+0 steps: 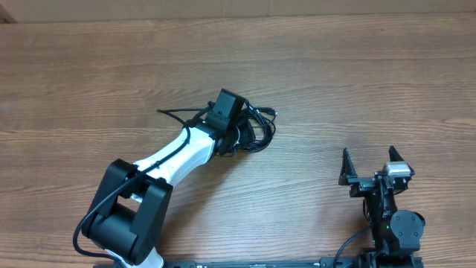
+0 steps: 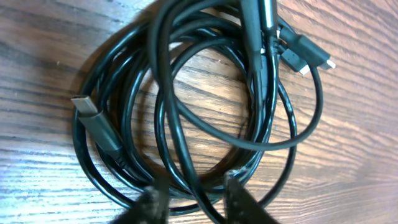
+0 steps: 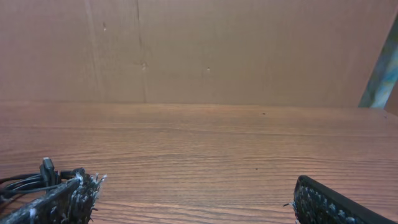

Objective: Untangle cables

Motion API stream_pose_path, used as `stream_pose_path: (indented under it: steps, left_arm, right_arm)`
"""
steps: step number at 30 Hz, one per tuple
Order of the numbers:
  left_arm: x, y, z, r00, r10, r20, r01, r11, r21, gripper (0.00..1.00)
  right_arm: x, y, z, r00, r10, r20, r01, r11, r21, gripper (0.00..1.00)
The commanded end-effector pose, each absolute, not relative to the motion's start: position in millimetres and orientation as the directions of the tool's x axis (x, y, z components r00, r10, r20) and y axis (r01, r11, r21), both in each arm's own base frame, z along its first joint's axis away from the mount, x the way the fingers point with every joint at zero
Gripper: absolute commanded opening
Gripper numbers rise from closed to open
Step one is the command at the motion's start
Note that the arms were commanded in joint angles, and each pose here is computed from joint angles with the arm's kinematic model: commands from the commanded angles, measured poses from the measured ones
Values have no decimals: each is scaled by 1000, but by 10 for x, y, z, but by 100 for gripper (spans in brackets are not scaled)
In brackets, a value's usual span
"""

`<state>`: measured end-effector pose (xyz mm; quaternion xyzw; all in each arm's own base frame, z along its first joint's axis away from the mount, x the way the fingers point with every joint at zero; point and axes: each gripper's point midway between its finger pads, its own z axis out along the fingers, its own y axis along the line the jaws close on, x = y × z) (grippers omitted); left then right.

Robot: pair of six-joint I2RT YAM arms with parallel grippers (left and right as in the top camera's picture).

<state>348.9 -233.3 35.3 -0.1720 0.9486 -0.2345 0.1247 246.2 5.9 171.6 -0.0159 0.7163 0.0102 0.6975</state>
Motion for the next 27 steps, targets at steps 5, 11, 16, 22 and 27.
stream_pose_path:
  steps: [5, 11, 16, 22, 27]
  left_arm:
    - [3593, -2292, 432, -912, -369, -177, -238, 831, -503, 4]
    - [3643, -2240, 689, -918, -345, -198, -189, 816, -546, 4]
    - [3683, -2173, 1101, -900, -347, -263, -138, 800, -584, 4]
    - [3678, -2128, 1713, -854, -339, -395, -17, 777, -630, 4]
    - [3685, -2132, 2161, -798, -364, -481, 66, 740, -669, 4]
  right_arm:
    - [2464, 68, 1697, -24, -6, -1000, -40, 999, -5, 100]
    - [2464, 68, 1697, -24, -6, -1000, -40, 999, -5, 100]
    - [2464, 68, 1696, -24, -5, -1000, -40, 999, -4, 100]
    - [2464, 68, 1696, -24, -6, -1000, -40, 999, -5, 100]
    - [2464, 68, 1697, -24, -6, -1000, -40, 999, -5, 100]
